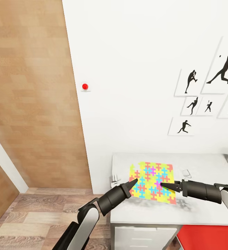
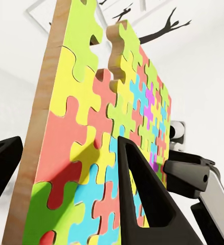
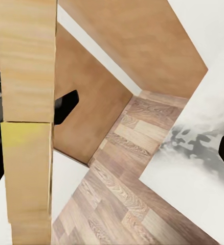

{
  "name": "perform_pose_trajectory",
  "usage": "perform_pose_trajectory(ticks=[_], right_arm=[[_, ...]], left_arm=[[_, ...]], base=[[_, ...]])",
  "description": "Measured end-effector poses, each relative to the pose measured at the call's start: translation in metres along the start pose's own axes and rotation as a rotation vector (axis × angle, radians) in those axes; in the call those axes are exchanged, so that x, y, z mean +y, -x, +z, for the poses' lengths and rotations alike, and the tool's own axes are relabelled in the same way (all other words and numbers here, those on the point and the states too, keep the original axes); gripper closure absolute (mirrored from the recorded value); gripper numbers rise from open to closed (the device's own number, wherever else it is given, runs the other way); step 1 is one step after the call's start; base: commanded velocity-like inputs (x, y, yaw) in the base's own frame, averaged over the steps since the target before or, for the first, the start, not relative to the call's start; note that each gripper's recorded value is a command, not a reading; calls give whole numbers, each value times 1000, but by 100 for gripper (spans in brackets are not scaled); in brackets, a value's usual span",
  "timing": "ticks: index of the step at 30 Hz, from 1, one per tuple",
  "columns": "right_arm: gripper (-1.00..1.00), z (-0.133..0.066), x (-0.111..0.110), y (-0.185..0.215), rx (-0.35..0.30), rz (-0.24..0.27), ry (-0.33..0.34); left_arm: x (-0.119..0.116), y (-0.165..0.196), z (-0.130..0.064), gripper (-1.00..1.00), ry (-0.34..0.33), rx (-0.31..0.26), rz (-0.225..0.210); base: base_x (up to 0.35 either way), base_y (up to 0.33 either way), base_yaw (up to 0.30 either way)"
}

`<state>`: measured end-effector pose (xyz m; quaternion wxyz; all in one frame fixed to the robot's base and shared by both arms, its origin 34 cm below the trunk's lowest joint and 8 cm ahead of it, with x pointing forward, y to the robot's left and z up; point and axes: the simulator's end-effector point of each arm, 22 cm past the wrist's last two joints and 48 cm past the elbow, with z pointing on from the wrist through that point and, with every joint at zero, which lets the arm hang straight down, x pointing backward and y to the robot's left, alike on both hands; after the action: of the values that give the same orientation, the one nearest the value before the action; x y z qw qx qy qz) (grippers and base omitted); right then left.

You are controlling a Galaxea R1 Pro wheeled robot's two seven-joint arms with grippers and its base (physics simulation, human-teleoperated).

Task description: Put all the toys in the child's room - the three board games (two on the bed and one on the table), the two jigsaw puzzles on the table, and the tennis ball on the table - inside the toy box on the table in the child's room.

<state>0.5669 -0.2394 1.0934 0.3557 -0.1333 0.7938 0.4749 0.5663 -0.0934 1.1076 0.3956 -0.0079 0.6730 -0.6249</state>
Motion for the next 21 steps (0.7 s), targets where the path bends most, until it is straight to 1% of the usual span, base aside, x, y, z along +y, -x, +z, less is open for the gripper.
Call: perform_pose_trajectory(ticks=[14,15,21], right_arm=[[-100,0,-1,0,2,-5,-5],[100,0,-1,0,2,-5,-5],[100,0,0,0,1,1,0]], left_arm=[[-1,-8,4,100,13,17,0],[-1,-8,4,100,14,17,0],[-1,-9,5,100,18,19,3]], base=[[0,0,0],[0,0,0],[0,0,0]])
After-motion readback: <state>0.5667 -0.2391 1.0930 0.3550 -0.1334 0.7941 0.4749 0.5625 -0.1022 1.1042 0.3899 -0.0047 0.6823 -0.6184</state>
